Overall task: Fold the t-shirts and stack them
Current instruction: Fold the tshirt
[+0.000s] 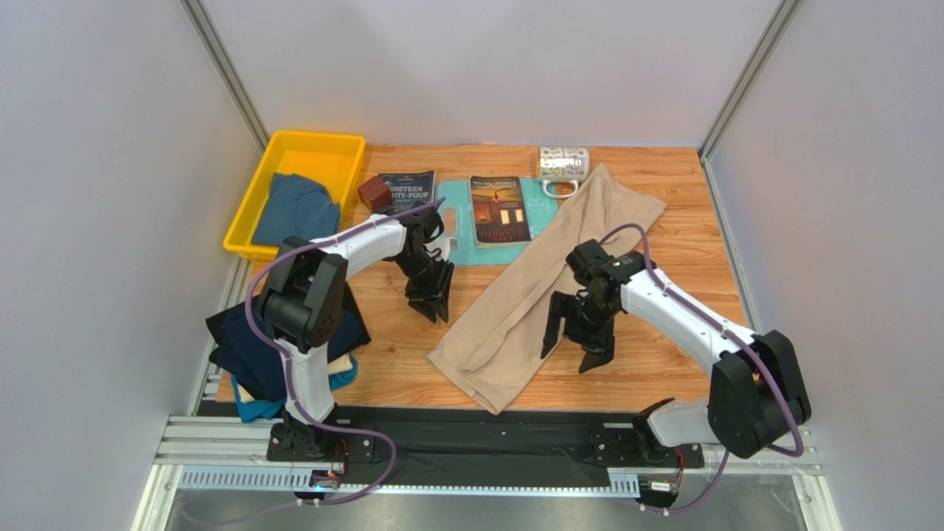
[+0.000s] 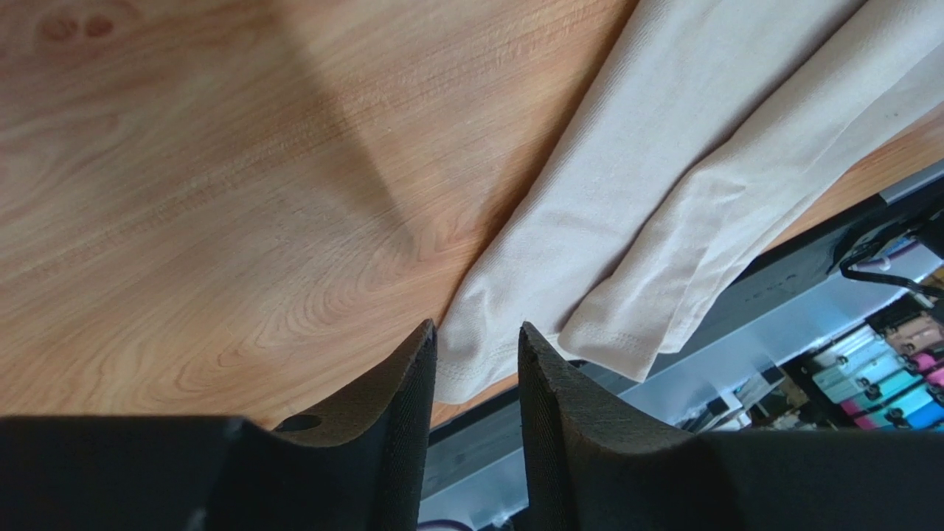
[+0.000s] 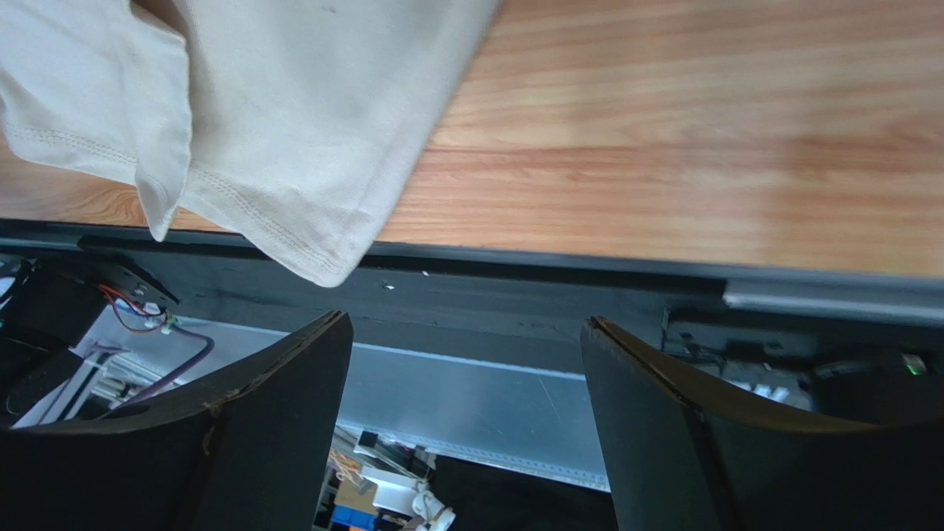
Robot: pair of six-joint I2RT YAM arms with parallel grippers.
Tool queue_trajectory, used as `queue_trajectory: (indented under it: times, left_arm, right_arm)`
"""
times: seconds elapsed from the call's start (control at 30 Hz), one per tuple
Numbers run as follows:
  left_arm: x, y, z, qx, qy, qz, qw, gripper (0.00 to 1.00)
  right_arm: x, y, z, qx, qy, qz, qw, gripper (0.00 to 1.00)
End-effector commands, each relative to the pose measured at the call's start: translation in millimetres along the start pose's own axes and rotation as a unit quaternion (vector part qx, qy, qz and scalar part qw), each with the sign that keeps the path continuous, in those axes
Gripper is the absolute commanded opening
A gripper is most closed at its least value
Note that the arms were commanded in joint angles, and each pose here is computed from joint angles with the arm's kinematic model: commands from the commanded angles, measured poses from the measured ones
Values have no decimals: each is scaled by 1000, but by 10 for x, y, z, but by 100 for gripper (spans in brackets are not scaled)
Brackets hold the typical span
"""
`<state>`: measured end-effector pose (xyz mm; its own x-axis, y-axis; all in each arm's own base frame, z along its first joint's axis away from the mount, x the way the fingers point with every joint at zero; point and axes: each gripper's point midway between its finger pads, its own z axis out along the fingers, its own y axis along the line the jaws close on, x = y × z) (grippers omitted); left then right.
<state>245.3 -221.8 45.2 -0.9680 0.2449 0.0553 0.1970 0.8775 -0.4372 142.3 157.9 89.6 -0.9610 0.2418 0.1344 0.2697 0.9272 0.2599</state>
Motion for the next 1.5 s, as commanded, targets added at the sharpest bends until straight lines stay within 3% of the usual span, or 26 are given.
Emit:
queue_trajectory:
  times: [0.0, 0.23, 0.33, 0.4, 0.57, 0.87, 1.0, 1.47]
  left_arm:
    - [-173, -58, -106, -4, -33, 16, 999, 40]
    - [-294, -148, -361, -15, -50, 33, 998, 46]
    - [-246, -147, -270, -2, -29, 33, 999, 47]
    - [-178, -89, -197, -5, -20, 34, 999, 47]
    - [9, -85, -103, 18, -10, 26, 999, 47]
    - [-40, -116, 108, 52, -20, 8, 998, 46]
    - [-2, -131, 166, 66, -18, -4, 998, 46]
    - [309, 53, 506, 77, 14, -21, 997, 45]
  right_arm:
    - [-51, 234, 284, -49, 12, -28, 998, 81]
    - [36, 245, 474, -55, 66, -69, 994, 83]
    - [77, 212, 536, -59, 51, -71, 994, 94]
    - [90, 232, 572, -75, 40, -75, 994, 96]
    - [145, 282, 650, -95, 35, -107, 989, 96]
    - [207, 505, 770, -154, 46, -111, 981, 96]
    - [345, 393, 925, -125, 68, -105, 984, 96]
    - [580, 457, 1292, -115, 37, -122, 985, 95]
